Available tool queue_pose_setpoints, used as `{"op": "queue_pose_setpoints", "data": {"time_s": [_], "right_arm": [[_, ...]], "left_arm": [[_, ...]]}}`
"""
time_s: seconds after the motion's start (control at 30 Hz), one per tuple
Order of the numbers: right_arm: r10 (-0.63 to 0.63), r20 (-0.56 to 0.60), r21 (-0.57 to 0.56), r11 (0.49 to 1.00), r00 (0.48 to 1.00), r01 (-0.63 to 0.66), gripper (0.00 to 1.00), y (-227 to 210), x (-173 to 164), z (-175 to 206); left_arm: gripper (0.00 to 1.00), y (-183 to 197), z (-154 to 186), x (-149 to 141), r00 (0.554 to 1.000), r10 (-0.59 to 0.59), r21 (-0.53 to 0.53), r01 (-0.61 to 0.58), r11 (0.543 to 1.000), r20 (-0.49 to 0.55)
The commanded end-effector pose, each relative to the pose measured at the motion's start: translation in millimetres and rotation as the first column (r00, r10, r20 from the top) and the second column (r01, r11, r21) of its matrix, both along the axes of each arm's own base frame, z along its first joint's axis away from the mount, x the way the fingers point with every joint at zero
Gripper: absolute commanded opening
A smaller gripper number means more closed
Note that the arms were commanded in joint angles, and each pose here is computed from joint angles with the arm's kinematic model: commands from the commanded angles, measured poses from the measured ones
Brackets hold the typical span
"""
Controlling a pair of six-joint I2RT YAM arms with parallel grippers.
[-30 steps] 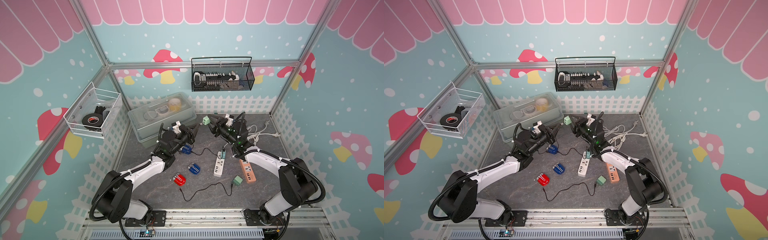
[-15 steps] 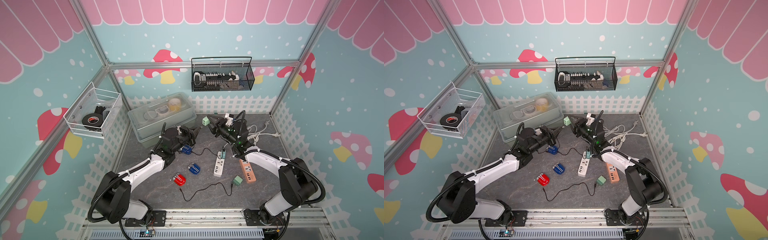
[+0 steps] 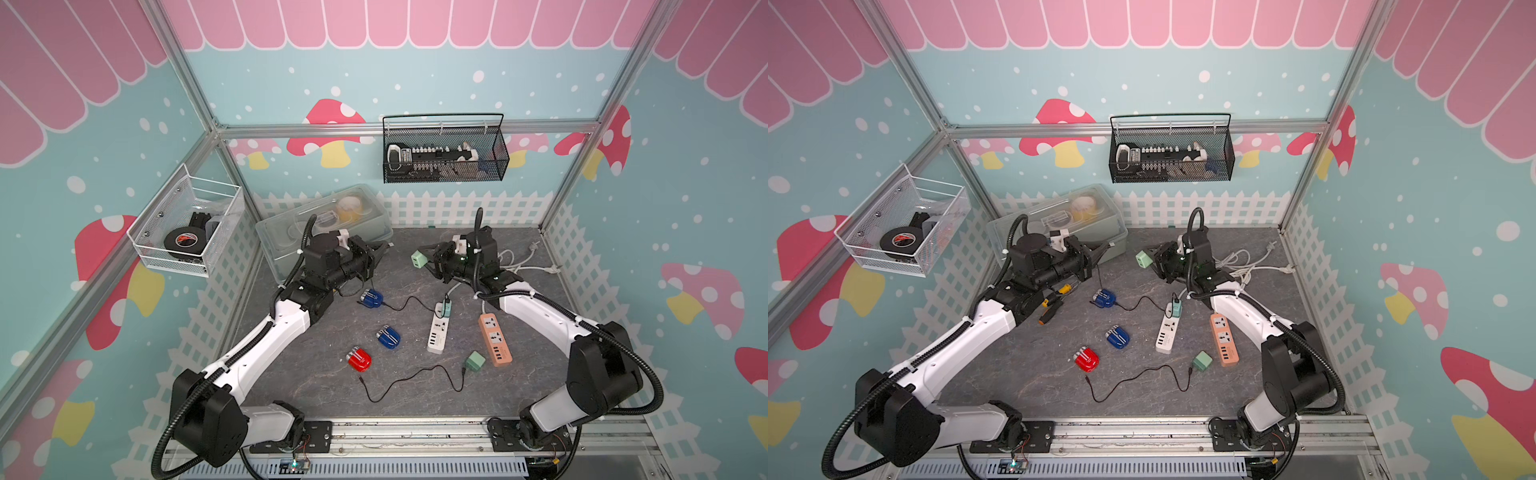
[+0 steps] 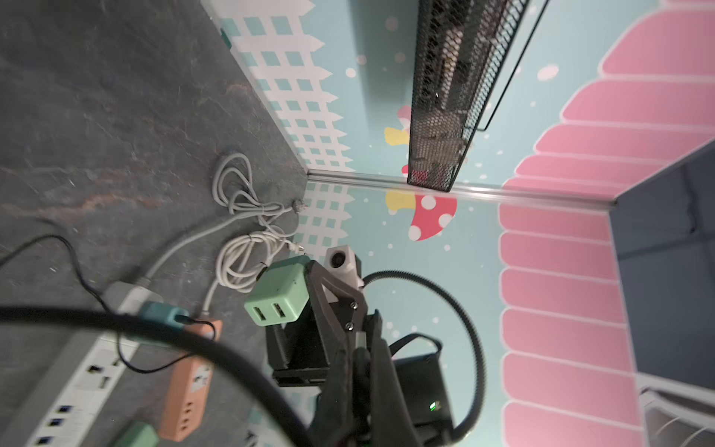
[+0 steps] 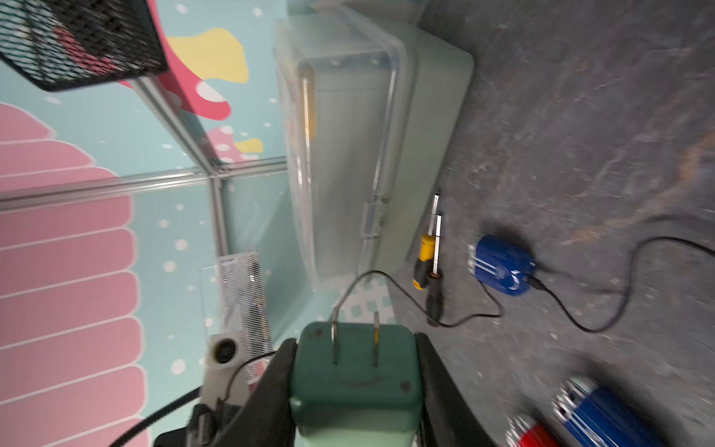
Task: Charge the electric shaver
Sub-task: Insert the charging cable into the plug.
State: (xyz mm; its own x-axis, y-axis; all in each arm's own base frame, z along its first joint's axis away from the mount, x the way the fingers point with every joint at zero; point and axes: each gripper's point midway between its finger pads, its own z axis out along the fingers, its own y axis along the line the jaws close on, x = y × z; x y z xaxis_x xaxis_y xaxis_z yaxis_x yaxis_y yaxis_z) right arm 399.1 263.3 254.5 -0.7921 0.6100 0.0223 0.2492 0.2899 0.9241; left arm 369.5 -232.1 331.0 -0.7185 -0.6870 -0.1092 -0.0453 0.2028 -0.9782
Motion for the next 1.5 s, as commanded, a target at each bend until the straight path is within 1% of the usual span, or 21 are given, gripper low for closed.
{"op": "queue_pose_setpoints", "data": {"time_s": [0.0,0.03,0.1,0.13,0.17,0.2,0.27,0.33,0.4,0.47,0.53,0.67,0.7,0.73,0.83,0.9,1.03,1.17,1.27,1.37,1.47], "right_arm": [[0.152,-0.259,-0.153,0.969,0.954,-0.196,0.02,-12.7,-54.5,-29.2],[0.181,-0.314,-0.157,0.958,0.932,-0.24,0.02,-12.9,-65.2,-33.6],[0.239,-0.394,-0.128,0.942,0.887,-0.311,0.02,-10.0,-81.9,-38.2],[0.265,-0.436,-0.11,0.933,0.86,-0.344,0.03,-9.4,-91.1,-40.1],[0.288,-0.473,-0.096,0.923,0.833,-0.374,0.03,-9.6,-99.5,-41.9],[0.303,-0.5,-0.089,0.914,0.811,-0.397,0.03,-10.3,-106.2,-43.6],[0.323,-0.572,-0.081,0.892,0.754,-0.444,0.04,-14.6,-122.9,-50.9],[0.342,-0.628,-0.061,0.874,0.699,-0.482,0.04,-17.4,-136.2,-57.9],[0.347,-0.689,-0.024,0.866,0.636,-0.499,0.03,-18.7,-148.5,-64.9],[0.345,-0.735,0.01,0.866,0.584,-0.5,0.03,-18.1,-154.6,-69.7],[0.34,-0.768,0.028,0.864,0.543,-0.502,0.04,-17.3,-156.0,-73.0],[0.334,-0.826,0.053,0.848,0.454,-0.527,0.03,-16.1,-155.5,-78.7],[0.322,-0.85,0.055,0.841,0.416,-0.538,0.03,-16.2,-153.6,-86.9],[0.319,-0.858,0.053,0.835,0.403,-0.548,0.03,-16.5,-151.9,-88.3],[0.303,-0.879,0.062,0.838,0.368,-0.542,0.02,-14.3,-148.7,-92.1],[0.291,-0.888,0.057,0.839,0.357,-0.542,0.02,-13.6,-146.5,-94.3],[0.263,-0.895,0.033,0.845,0.361,-0.534,0.02,-13.3,-140.1,-96.1],[0.239,-0.899,0.012,0.852,0.368,-0.524,0.02,-14.4,-137.0,-96.1],[0.219,-0.902,-0.005,0.856,0.372,-0.517,0.02,-16.0,-136.2,-95.6],[0.209,-0.901,-0.018,0.858,0.38,-0.513,0.02,-16.1,-133.1,-95.2],[0.184,-0.902,-0.042,0.863,0.391,-0.503,0.02,-17.9,-131.1,-93.4]], "left_arm": [[0.0,-1.4,-32.2,-17.6,0.98,-0.153,0.34,0.102,0.935,0.127],[0.0,-1.3,-37.3,-21.1,0.969,-0.184,0.403,0.105,0.909,0.163],[0.0,-0.7,-43.7,-29.3,0.944,-0.233,0.509,0.085,0.857,0.234],[0.0,-0.2,-46.8,-33.7,0.926,-0.259,0.568,0.062,0.821,0.273],[0.0,-0.1,-50.0,-38.7,0.909,-0.284,0.611,0.042,0.791,0.306],[0.0,-0.2,-50.7,-42.9,0.892,-0.303,0.631,0.026,0.776,0.336],[0.0,-3.1,-53.6,-52.0,0.843,-0.341,0.64,-0.005,0.768,0.416],[0.0,-3.7,-58.4,-60.5,0.806,-0.35,0.644,-0.05,0.763,0.477],[0.0,-6.9,-65.9,-72.1,0.762,-0.381,0.663,-0.082,0.745,0.523],[0.0,-11.0,-73.9,-84.4,0.721,-0.425,0.691,-0.103,0.715,0.547],[0.0,-16.5,-81.2,-94.9,0.686,-0.466,0.71,-0.105,0.696,0.559],[0.0,-28.4,-92.6,-110.0,0.633,-0.523,0.729,-0.098,0.677,0.571],[0.0,-31.3,-95.1,-112.1,0.624,-0.536,0.736,-0.096,0.67,0.568],[0.0,-34.9,-98.2,-114.4,0.615,-0.549,0.744,-0.094,0.661,0.566],[0.0,-43.7,-102.2,-118.2,0.588,-0.575,0.757,-0.101,0.646,0.569],[0.0,-49.7,-102.1,-119.0,0.576,-0.586,0.762,-0.102,0.64,0.57],[0.0,-58.5,-104.7,-118.2,0.558,-0.61,0.779,-0.111,0.617,0.563],[0.0,-62.7,-109.3,-114.7,0.555,-0.625,0.796,-0.119,0.593,0.549],[0.0,-67.4,-106.4,-113.0,0.544,-0.631,0.797,-0.126,0.591,0.554],[0.0,-75.7,-105.0,-113.6,0.526,-0.652,0.807,-0.122,0.578,0.546],[0.0,-82.2,-100.7,-114.8,0.517,-0.651,0.799,-0.117,0.59,0.556]]}}
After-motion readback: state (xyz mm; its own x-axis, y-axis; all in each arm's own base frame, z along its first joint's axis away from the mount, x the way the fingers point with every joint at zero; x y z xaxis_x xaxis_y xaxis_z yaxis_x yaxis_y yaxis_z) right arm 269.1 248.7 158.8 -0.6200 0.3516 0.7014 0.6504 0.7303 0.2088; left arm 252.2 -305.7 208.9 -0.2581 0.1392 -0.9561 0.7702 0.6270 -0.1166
